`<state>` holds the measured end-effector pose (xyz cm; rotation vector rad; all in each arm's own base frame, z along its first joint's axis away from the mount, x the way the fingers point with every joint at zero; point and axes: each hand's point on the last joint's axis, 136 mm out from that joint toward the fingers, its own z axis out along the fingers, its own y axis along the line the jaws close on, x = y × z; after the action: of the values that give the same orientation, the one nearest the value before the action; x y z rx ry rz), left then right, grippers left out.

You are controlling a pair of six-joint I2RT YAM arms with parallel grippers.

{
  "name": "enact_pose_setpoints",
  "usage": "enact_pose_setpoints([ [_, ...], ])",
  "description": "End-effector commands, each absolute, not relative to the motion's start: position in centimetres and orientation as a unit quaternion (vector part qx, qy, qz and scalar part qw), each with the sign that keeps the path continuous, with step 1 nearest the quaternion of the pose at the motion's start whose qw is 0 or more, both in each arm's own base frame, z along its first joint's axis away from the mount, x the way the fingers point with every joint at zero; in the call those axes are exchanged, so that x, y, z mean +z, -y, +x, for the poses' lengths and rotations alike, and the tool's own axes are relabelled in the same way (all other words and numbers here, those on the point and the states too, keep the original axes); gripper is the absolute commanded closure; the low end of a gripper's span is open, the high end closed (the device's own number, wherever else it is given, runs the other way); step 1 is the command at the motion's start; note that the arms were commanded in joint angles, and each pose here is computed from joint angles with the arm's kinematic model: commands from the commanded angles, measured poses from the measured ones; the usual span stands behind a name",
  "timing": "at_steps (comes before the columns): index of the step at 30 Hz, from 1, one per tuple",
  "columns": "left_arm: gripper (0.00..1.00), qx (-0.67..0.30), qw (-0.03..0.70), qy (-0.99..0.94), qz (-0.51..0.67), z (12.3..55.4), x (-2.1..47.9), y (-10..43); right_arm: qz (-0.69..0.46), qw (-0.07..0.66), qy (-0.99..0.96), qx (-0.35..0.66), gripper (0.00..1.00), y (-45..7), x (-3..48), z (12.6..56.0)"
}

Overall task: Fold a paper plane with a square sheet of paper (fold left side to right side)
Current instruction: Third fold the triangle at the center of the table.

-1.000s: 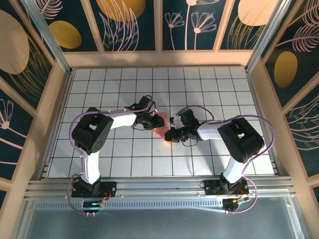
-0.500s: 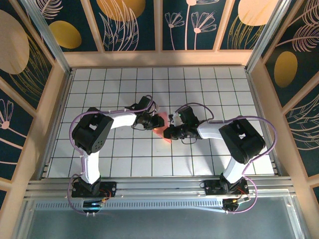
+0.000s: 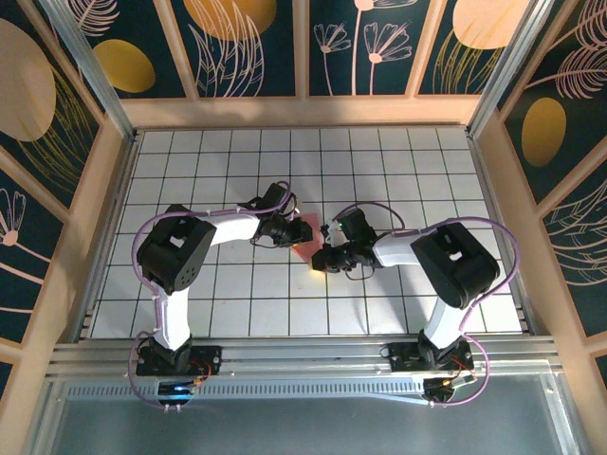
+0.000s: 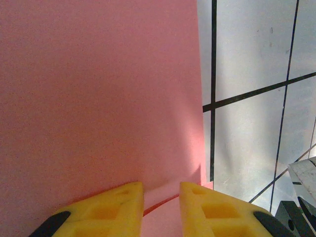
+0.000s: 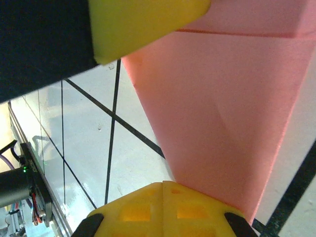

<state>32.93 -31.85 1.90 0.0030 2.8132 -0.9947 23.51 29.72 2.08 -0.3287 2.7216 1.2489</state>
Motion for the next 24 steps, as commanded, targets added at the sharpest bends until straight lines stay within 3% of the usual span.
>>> enact_pose_setpoints([
  [1,0.74,-0.310,0.068,-0.948,-0.001,32.4,0.1,30.9,-0.111,0.053,-0.906,0.406,0.97,-29.4,1.0,22.5],
  [14,0.73,-0.313,0.074,-0.947,0.002,32.7,0.8,31.1,-0.099,0.039,-0.918,0.383,0.97,-28.5,-0.3,21.9],
  [24,0.57,-0.315,0.169,-0.934,0.003,36.3,7.4,29.7,-0.073,0.012,-0.943,0.324,1.00,-26.5,-2.2,21.6],
])
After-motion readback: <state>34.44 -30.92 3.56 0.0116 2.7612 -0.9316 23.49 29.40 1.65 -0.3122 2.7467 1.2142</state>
